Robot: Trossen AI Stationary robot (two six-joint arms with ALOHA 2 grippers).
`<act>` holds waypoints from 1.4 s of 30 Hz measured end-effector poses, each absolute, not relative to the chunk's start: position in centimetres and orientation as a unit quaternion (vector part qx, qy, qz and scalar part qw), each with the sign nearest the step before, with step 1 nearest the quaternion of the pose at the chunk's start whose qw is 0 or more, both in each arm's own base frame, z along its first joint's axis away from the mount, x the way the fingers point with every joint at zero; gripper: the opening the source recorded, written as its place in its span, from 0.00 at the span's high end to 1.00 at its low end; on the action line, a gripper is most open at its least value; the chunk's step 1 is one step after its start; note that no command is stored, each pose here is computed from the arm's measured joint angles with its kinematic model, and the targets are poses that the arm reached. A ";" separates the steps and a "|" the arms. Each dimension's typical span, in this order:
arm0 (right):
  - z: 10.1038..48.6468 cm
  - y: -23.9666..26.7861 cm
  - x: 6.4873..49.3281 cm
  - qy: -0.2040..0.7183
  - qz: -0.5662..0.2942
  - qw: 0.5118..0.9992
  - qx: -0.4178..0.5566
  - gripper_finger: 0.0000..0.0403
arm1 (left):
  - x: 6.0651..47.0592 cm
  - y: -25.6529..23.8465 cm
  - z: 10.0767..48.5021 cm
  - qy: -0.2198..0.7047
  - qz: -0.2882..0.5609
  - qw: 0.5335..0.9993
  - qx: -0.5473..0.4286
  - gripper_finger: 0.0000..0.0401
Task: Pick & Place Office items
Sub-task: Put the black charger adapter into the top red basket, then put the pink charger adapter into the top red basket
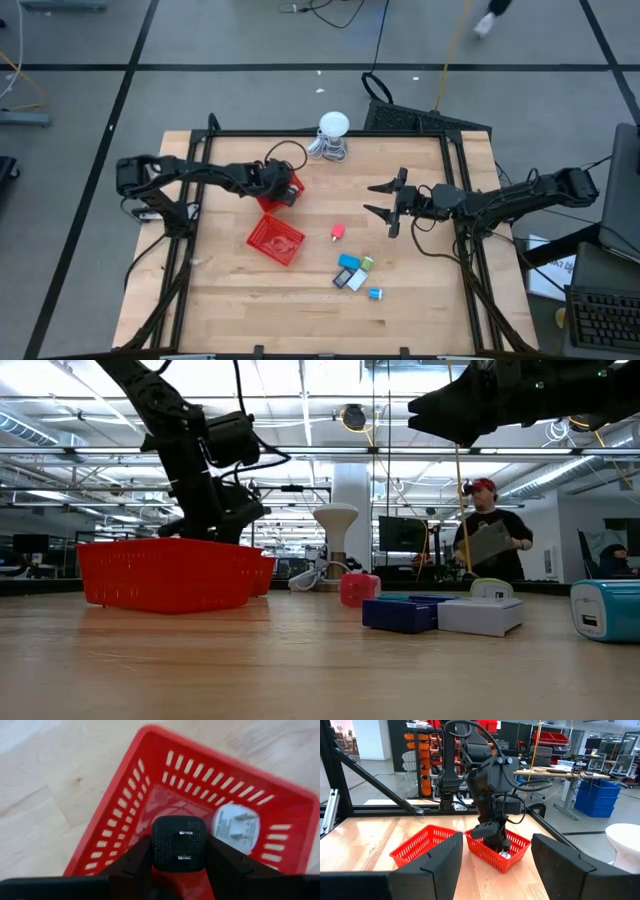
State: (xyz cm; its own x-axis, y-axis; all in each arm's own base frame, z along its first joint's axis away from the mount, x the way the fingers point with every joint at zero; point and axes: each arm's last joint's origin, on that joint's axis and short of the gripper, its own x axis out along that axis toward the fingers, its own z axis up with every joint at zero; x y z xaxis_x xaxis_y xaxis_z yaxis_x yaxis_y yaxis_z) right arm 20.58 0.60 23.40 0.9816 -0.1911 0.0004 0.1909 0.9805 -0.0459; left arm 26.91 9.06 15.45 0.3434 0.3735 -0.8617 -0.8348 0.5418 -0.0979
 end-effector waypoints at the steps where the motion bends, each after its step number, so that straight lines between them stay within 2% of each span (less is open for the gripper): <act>1: 23.4 0.6 20.6 0.002 -0.096 0.995 -0.023 0.44 | 27.0 9.1 15.3 0.421 0.392 0.771 -0.275 0.64; 9: 23.4 0.6 20.6 0.002 -0.096 0.995 -0.024 0.44 | 27.5 9.2 14.4 0.422 0.388 0.770 -0.279 0.63; 17: 23.4 0.6 20.6 0.003 -0.096 0.995 -0.024 0.44 | 27.5 9.0 14.6 0.433 0.352 0.781 -0.280 0.38; 23: 23.4 0.6 20.6 0.003 -0.097 0.995 -0.024 0.44 | 27.1 9.4 15.7 0.429 0.325 0.791 -0.290 0.26; 33: 23.2 0.6 20.6 0.010 -0.097 0.995 -0.026 0.44 | 25.4 9.4 21.3 0.337 0.306 0.849 -0.268 0.18; 42: 21.8 2.3 20.7 0.074 -0.037 0.997 -0.001 0.44 | 22.9 4.9 28.0 0.200 0.274 0.928 -0.152 0.21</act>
